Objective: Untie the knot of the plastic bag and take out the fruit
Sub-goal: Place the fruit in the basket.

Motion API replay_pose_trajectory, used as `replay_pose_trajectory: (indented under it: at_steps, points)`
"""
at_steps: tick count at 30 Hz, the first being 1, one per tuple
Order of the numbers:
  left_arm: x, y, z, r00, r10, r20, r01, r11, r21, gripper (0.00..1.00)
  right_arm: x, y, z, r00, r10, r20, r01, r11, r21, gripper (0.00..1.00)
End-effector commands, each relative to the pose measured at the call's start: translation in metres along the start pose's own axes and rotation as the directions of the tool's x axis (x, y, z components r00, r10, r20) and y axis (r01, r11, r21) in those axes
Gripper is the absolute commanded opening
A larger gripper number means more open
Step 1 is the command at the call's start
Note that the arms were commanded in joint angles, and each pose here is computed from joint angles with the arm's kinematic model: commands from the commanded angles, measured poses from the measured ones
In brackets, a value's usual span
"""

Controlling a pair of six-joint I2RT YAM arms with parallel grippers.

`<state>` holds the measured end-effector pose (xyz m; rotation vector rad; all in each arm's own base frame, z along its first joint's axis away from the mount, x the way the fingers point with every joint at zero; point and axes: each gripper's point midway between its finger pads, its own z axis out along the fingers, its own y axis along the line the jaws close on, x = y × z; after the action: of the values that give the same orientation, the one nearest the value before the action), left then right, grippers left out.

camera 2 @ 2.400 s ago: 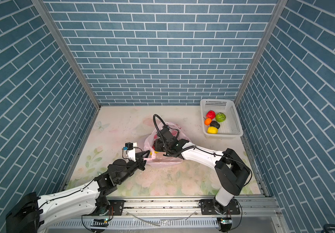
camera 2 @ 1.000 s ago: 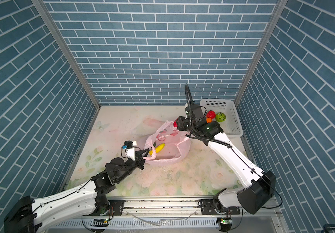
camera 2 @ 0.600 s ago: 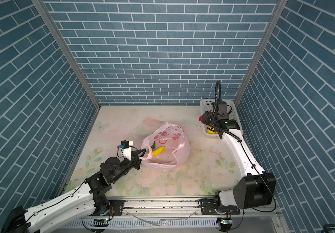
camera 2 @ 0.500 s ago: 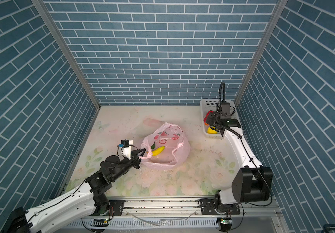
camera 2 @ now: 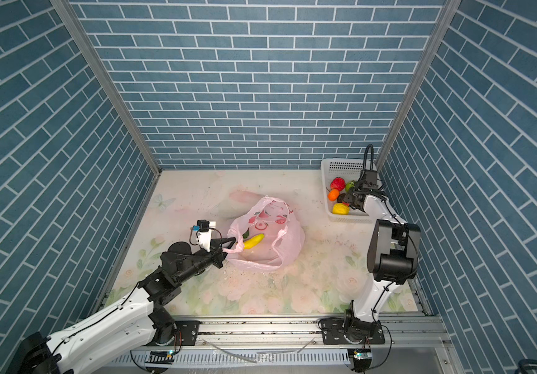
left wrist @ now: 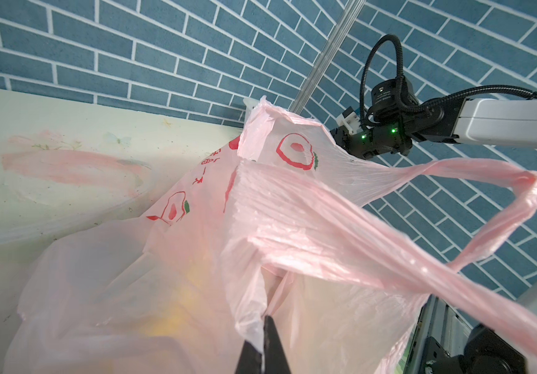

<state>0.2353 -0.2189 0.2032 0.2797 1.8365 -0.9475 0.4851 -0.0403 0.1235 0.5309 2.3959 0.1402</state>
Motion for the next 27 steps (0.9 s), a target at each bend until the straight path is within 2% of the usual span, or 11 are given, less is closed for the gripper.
replay_pose_trajectory:
  at_steps: [1, 7, 13, 18, 23, 25, 27]
  points:
    - [-0.012, -0.008, -0.003, 1.000, 0.004, 0.028, -0.005, 1.000, 0.029, 0.04, -0.012, 0.000, -0.004, 0.999, -0.046, 0.013, 0.045, 0.999, 0.016, 0.72]
    - [-0.012, -0.009, -0.002, 1.000, -0.005, 0.029, 0.004, 0.999, 0.038, 0.04, -0.007, 0.002, -0.018, 0.999, -0.033, 0.002, 0.033, 0.999, 0.005, 0.77]
    - [-0.015, -0.009, -0.004, 0.999, -0.007, 0.047, 0.005, 0.999, 0.033, 0.04, -0.007, 0.049, -0.079, 0.996, -0.088, 0.017, 0.090, 0.988, -0.128, 0.78]
    - [-0.018, -0.009, -0.003, 0.998, -0.007, 0.064, 0.005, 0.999, 0.034, 0.04, 0.010, 0.098, -0.134, 0.981, -0.196, -0.002, 0.190, 0.953, -0.237, 0.79]
    - [-0.021, -0.010, -0.002, 0.997, -0.007, 0.073, 0.004, 0.999, 0.038, 0.04, 0.027, 0.131, -0.176, 0.973, -0.231, -0.013, 0.213, 0.916, -0.341, 0.79]
    - [-0.021, -0.010, -0.001, 0.997, -0.007, 0.071, 0.004, 0.999, 0.038, 0.04, 0.034, 0.147, -0.194, 0.968, -0.250, -0.009, 0.225, 0.886, -0.405, 0.79]
    - [-0.021, -0.010, -0.002, 0.997, -0.008, 0.075, 0.005, 0.999, 0.038, 0.04, 0.044, 0.172, -0.216, 0.956, -0.293, -0.012, 0.250, 0.834, -0.493, 0.79]
